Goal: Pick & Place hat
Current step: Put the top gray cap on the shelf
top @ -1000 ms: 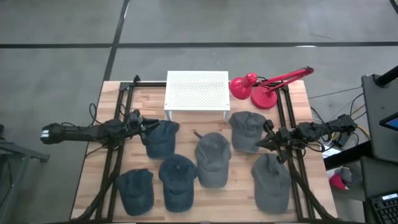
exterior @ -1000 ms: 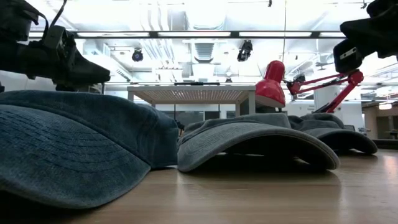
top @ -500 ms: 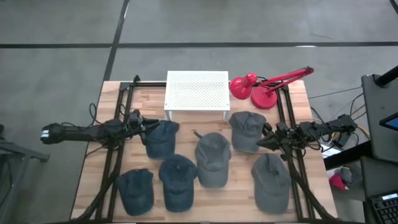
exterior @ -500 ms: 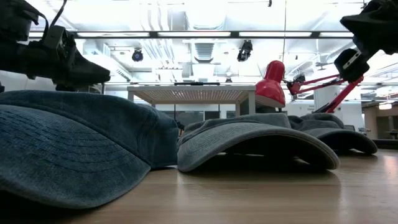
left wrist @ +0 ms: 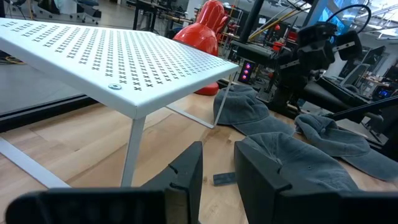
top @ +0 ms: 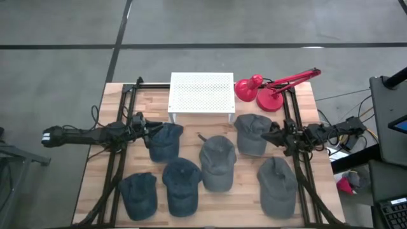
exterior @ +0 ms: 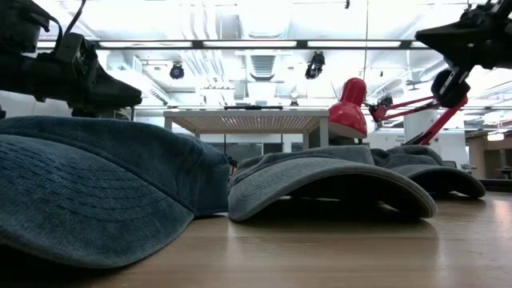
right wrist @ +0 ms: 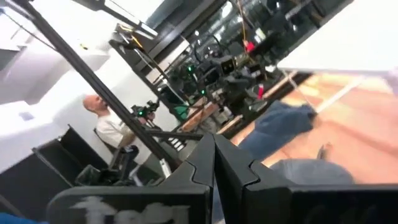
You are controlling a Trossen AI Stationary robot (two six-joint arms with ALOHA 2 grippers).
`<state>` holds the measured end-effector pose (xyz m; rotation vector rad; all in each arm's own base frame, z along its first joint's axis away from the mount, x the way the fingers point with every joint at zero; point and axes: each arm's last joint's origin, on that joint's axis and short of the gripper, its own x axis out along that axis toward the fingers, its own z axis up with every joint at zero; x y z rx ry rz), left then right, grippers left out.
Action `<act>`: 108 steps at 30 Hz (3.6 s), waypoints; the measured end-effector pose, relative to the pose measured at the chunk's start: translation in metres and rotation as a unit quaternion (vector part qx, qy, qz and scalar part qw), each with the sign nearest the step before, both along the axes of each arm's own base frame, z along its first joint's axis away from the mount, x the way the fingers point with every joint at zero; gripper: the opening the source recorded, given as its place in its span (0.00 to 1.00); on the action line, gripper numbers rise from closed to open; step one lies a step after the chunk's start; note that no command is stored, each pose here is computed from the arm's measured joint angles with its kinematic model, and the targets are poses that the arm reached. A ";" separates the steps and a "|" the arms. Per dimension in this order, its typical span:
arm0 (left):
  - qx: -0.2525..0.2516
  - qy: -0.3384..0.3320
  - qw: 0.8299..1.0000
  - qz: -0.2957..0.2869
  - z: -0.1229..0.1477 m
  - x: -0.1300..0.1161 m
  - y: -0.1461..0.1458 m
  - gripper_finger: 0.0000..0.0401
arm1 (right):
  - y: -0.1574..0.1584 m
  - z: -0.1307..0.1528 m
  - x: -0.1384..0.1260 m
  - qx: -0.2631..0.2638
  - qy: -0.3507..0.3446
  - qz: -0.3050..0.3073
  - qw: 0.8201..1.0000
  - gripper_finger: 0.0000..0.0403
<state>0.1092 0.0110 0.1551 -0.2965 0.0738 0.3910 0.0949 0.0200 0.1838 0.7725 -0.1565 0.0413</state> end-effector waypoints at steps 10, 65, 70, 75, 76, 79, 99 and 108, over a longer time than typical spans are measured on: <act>0.000 0.000 1.000 0.000 0.000 0.000 0.000 0.24 | 0.002 0.047 0.007 -0.017 0.149 -0.004 0.989 0.02; 0.000 0.000 1.000 0.000 0.000 0.000 0.000 0.24 | -0.011 0.051 0.081 0.232 0.538 -0.304 0.751 0.83; 0.000 0.000 1.000 0.000 0.000 0.000 0.000 0.24 | -0.016 0.035 0.096 0.201 0.574 -0.312 0.730 0.86; 0.000 0.000 1.000 0.000 0.000 0.000 0.000 0.24 | -0.024 0.018 0.106 0.190 0.610 -0.332 0.694 0.84; 0.000 0.000 1.000 0.000 0.000 0.000 0.000 0.24 | -0.025 0.014 0.108 0.193 0.618 -0.334 0.686 0.84; 0.000 0.000 1.000 0.000 0.000 0.000 0.000 0.24 | -0.030 0.004 0.113 0.197 0.638 -0.341 0.662 0.83; -0.022 -0.003 1.000 0.003 -0.001 0.000 0.000 0.24 | -0.043 -0.052 0.134 0.207 0.724 -0.329 0.569 0.64; -0.023 0.000 1.000 0.003 -0.002 0.000 0.000 0.24 | -0.043 -0.038 0.128 0.199 0.714 -0.321 0.590 0.22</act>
